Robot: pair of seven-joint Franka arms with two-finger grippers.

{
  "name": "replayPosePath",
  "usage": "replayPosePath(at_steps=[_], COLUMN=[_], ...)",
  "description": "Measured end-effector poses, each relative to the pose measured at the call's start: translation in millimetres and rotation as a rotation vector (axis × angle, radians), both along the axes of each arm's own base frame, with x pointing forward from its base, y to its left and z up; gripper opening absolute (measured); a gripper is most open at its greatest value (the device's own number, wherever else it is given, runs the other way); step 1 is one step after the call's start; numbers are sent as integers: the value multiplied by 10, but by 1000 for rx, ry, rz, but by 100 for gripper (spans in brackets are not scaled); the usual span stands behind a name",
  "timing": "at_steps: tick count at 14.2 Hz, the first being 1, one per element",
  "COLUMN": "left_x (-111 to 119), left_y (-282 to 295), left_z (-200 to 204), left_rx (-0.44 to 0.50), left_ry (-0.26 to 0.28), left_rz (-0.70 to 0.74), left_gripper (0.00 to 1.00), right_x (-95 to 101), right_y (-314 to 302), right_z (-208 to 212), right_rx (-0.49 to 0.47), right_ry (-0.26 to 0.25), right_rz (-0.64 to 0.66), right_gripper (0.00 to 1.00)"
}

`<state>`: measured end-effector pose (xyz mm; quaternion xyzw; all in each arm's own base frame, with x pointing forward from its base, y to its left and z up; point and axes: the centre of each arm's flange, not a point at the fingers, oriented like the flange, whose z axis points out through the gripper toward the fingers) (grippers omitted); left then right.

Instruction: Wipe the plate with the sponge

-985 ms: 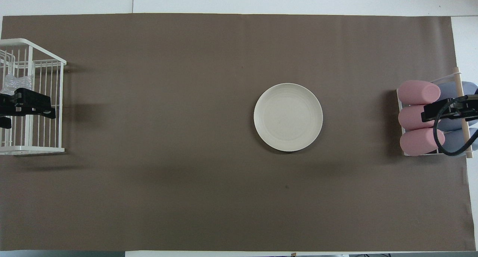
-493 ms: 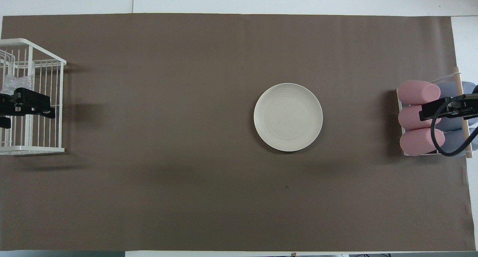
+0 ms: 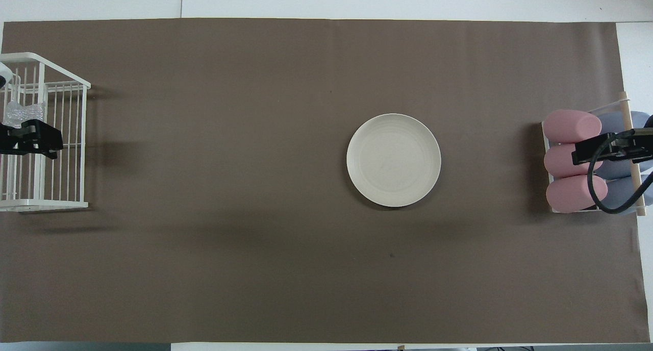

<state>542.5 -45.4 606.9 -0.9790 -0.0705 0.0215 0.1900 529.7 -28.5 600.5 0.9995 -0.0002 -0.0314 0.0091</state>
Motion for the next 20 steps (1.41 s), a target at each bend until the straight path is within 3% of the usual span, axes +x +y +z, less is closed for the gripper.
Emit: replayPosePath(at_steps=[4, 8, 12, 20], left_x=[452, 765, 879, 938], left_y=[-41, -3, 99, 266], left_z=[-801, -1599, -1890, -1899], left_rx=[325, 486, 544, 550], left_ry=[33, 8, -7, -28], left_rz=[-112, -144, -175, -178], left_gripper=[100, 100, 100, 100], right_x=[0, 0, 1, 6], right_y=[1, 3, 7, 130], right_z=[1, 2, 2, 2], right_rx=[0, 0, 0, -1], right_ry=[0, 0, 0, 0], right_rz=[0, 0, 1, 21], right_gripper=[100, 100, 100, 100])
